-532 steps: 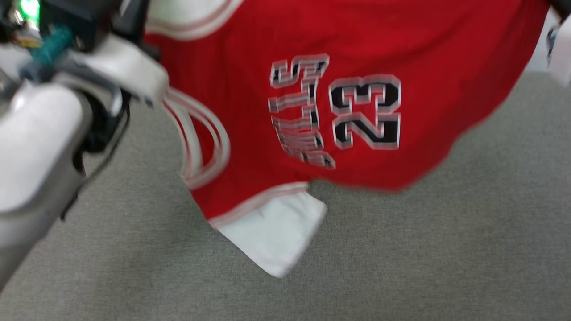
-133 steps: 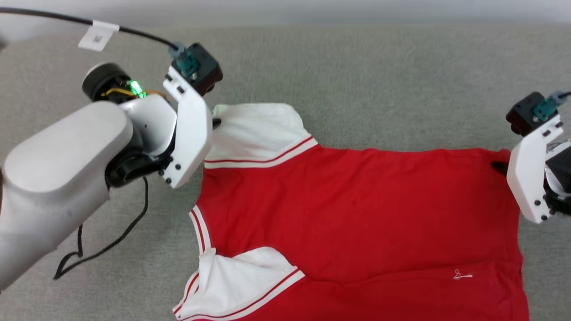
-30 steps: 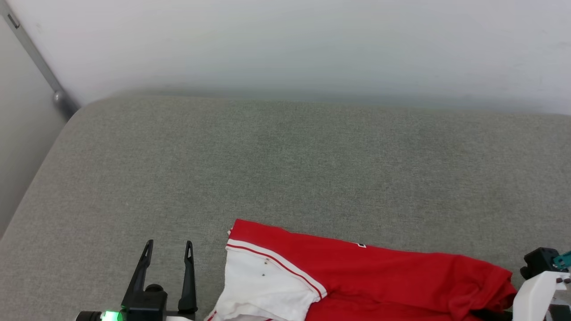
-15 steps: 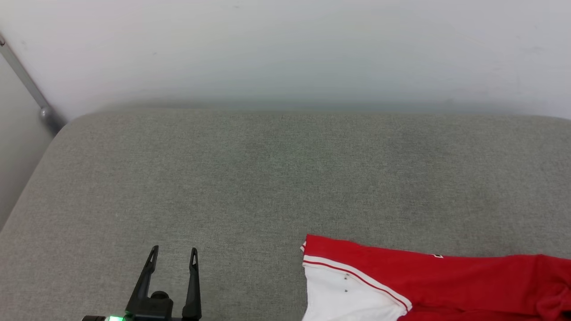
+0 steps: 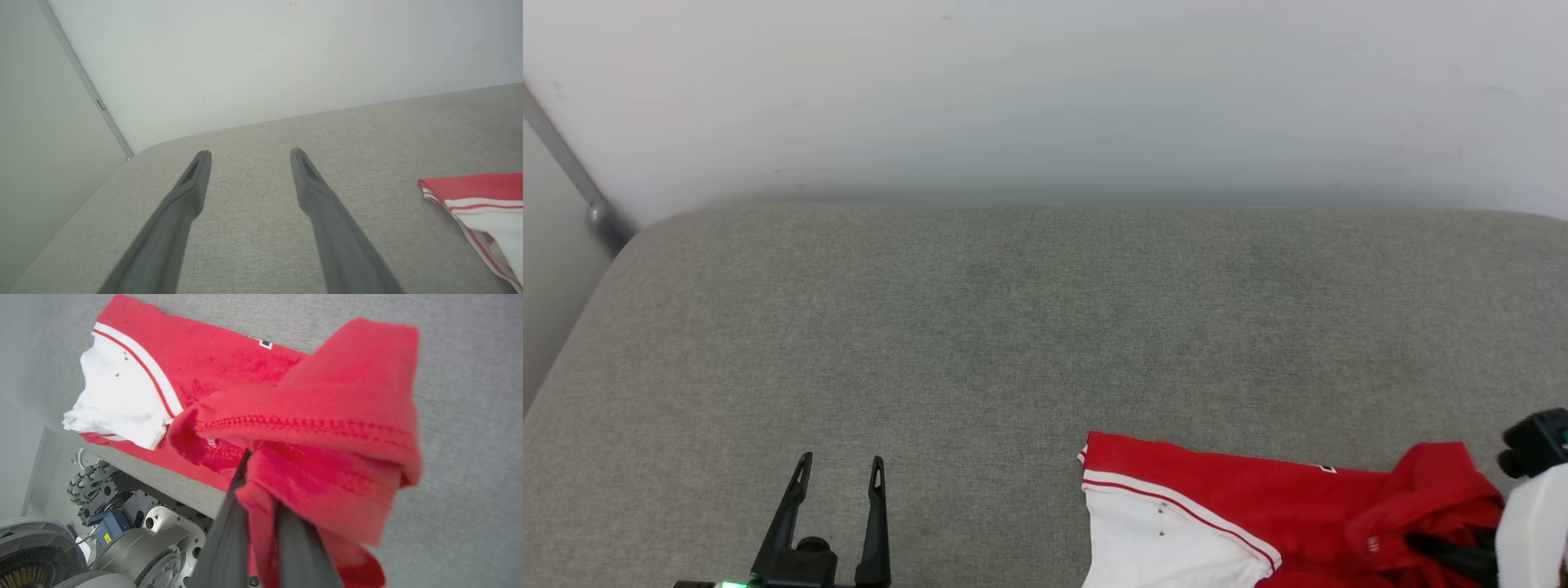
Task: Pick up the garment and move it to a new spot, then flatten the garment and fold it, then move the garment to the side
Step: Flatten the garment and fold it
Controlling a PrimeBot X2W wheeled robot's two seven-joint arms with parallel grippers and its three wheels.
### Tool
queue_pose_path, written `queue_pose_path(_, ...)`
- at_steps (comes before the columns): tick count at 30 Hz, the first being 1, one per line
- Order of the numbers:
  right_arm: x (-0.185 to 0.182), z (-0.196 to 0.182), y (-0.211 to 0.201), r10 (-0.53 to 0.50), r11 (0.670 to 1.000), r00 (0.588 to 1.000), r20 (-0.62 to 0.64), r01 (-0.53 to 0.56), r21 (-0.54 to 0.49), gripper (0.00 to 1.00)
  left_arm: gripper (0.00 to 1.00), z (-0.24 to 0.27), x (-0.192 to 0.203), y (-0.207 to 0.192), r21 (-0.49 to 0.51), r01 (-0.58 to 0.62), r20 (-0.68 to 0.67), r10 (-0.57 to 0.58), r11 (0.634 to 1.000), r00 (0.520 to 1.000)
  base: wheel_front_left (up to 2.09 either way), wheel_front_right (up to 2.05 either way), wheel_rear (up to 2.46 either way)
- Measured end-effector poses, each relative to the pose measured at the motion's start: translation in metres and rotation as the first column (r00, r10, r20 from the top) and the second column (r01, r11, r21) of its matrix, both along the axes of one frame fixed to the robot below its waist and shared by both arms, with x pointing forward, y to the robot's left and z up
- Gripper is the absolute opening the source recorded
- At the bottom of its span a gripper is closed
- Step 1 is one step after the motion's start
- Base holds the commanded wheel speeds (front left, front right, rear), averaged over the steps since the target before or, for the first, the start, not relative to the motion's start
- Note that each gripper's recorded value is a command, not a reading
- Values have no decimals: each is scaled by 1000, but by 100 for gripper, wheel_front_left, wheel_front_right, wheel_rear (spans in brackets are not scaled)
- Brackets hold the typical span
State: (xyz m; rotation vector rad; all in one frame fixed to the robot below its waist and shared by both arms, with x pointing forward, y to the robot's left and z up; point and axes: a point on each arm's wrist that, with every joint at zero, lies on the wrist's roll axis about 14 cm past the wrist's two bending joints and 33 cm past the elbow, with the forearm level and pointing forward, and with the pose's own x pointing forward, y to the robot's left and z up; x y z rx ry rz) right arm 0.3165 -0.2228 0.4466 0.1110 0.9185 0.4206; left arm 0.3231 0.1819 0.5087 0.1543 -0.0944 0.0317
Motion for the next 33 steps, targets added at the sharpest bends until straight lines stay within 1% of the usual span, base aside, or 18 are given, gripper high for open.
queue_pose_path(5,-1,11,60,165,984,986,21,-166,58,0,100,-1,1,1,-4,-4,-3,4,1000,1000,0,0,0)
queue_pose_path(9,5,12,101,262,961,965,29,-264,83,0,100,-1,2,2,-8,-9,-7,9,1000,1000,0,0,0)
queue_pose_path(13,8,4,138,341,934,940,8,-340,108,0,100,-1,4,5,-16,-22,-4,22,1000,1000,0,0,0)
queue_pose_path(17,15,-15,156,381,923,924,-35,-378,72,0,100,-3,6,7,-23,-30,-14,30,999,999,0,0,0)
queue_pose_path(23,17,-47,182,397,917,911,-110,-388,91,0,100,-3,10,11,-30,-49,-14,48,998,999,0,0,0)
queue_pose_path(28,19,-69,184,407,913,903,-141,-405,46,0,100,-6,10,15,-38,-68,-25,67,997,997,0,0,0)
queue_pose_path(29,19,-72,184,410,912,901,-142,-409,38,15,100,-6,10,15,-39,-71,-26,70,997,997,0,0,0)
queue_pose_path(30,19,-73,184,410,912,901,-140,-409,34,47,100,-6,10,15,-40,-72,-25,71,997,997,0,0,0)
queue_pose_path(31,19,-73,185,411,911,902,-131,-410,35,100,100,-5,10,16,-40,-74,-23,73,996,997,0,0,0)
queue_pose_path(33,19,-70,187,410,912,907,-98,-408,46,100,100,-5,8,16,-41,-76,-21,76,996,997,0,0,0)
